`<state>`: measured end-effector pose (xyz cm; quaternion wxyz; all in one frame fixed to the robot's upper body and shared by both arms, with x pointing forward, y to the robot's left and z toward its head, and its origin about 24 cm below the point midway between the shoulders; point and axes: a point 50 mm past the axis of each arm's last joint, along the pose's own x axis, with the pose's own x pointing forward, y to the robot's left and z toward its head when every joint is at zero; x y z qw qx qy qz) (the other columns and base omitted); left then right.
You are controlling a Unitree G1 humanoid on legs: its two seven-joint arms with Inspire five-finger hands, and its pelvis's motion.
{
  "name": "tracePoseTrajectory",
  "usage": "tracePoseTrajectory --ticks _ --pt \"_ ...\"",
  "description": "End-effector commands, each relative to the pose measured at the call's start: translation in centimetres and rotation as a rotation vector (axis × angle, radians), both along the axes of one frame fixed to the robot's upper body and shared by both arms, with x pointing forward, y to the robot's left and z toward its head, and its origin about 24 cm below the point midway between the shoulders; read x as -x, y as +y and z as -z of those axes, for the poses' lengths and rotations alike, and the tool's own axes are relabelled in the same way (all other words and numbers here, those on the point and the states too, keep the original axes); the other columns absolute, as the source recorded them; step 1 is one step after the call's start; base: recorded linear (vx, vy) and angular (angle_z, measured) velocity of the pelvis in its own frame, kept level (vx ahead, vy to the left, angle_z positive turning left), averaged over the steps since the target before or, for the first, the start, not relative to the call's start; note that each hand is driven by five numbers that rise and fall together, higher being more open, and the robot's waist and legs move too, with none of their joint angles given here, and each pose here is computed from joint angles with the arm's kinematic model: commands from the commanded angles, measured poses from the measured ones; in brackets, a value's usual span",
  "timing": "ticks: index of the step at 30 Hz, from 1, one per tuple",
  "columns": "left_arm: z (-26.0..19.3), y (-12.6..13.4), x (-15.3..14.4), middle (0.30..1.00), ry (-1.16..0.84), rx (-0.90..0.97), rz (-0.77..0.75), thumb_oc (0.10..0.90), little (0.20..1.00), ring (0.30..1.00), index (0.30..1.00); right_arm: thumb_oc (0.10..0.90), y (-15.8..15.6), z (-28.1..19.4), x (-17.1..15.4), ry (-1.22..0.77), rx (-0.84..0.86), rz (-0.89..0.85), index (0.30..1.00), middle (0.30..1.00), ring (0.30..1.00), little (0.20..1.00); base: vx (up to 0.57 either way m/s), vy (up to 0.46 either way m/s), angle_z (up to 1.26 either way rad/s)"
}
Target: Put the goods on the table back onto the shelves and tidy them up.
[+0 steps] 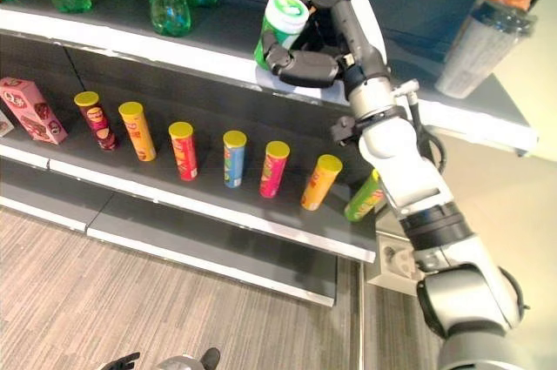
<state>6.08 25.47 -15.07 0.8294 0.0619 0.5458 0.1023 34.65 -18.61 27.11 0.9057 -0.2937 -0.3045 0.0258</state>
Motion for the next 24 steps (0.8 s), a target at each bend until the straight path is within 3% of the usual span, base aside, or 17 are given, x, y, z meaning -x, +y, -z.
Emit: tracePoseTrajectory --ticks 1,11,24 --pt "-0.6 1.7 -0.9 0.9 -0.009 -0.073 0.069 0.8 0.9 0.9 0.9 0.4 -0.2 -7.3 0.9 -0.255 -0.007 0.033 0.3 0.3 0.3 0.3 0.02 0.003 0.06" --pt "-0.8 2.0 -1.0 0.9 -0.01 -0.087 0.07 0.8 0.9 0.9 0.9 0.4 -1.6 -7.9 -0.6 -0.221 0.011 0.147 0.3 0.3 0.3 0.3 0.0 0.001 0.01" --pt "-0.8 2.3 -0.8 0.9 -0.002 -0.094 0.058 0.8 0.9 0.9 0.9 0.4 -1.0 -7.8 -0.9 -0.199 0.027 0.117 0.3 0.3 0.3 0.3 0.0 -0.001 0.0"
